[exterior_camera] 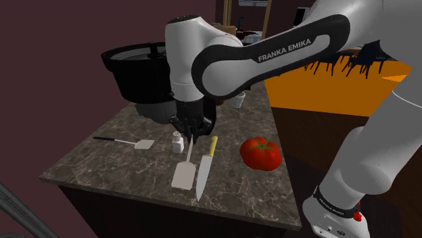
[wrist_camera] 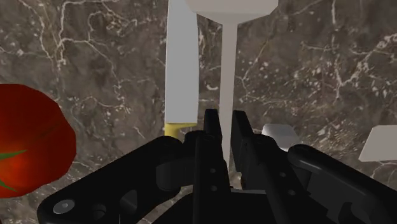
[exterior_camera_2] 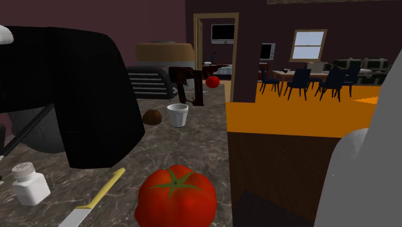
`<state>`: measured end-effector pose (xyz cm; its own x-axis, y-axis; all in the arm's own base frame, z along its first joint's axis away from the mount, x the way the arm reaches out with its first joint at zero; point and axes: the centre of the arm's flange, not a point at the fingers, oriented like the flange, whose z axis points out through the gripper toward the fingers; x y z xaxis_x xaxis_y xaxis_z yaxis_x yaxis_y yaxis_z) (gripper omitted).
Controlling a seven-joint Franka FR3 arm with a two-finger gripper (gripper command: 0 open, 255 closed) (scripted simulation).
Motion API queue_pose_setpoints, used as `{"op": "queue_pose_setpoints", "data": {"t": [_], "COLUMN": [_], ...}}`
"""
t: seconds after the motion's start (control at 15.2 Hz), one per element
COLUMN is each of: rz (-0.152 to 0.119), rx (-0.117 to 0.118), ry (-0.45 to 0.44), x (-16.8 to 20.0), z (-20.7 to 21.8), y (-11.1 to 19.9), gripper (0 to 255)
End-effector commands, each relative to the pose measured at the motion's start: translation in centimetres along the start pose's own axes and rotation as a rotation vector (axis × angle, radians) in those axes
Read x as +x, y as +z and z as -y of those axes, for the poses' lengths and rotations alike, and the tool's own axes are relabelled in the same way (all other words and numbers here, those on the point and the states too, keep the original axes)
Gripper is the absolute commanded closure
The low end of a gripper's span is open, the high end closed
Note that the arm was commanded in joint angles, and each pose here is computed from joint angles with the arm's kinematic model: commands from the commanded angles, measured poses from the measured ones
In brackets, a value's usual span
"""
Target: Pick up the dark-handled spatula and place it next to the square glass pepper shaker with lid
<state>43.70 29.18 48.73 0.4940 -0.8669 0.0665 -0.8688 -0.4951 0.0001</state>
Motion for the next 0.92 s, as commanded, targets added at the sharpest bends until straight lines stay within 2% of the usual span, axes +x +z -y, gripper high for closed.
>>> {"op": "queue_pose_setpoints", "data": {"t": [0.0,0.86], "rz": [0.0,0.0], "rx": [0.001,0.001], "ry": [0.001,0.001], "x": [-0.2,-0.7], "z": [0.1,0.1], "y": [1.0,7.8], "gripper": [255,255]}}
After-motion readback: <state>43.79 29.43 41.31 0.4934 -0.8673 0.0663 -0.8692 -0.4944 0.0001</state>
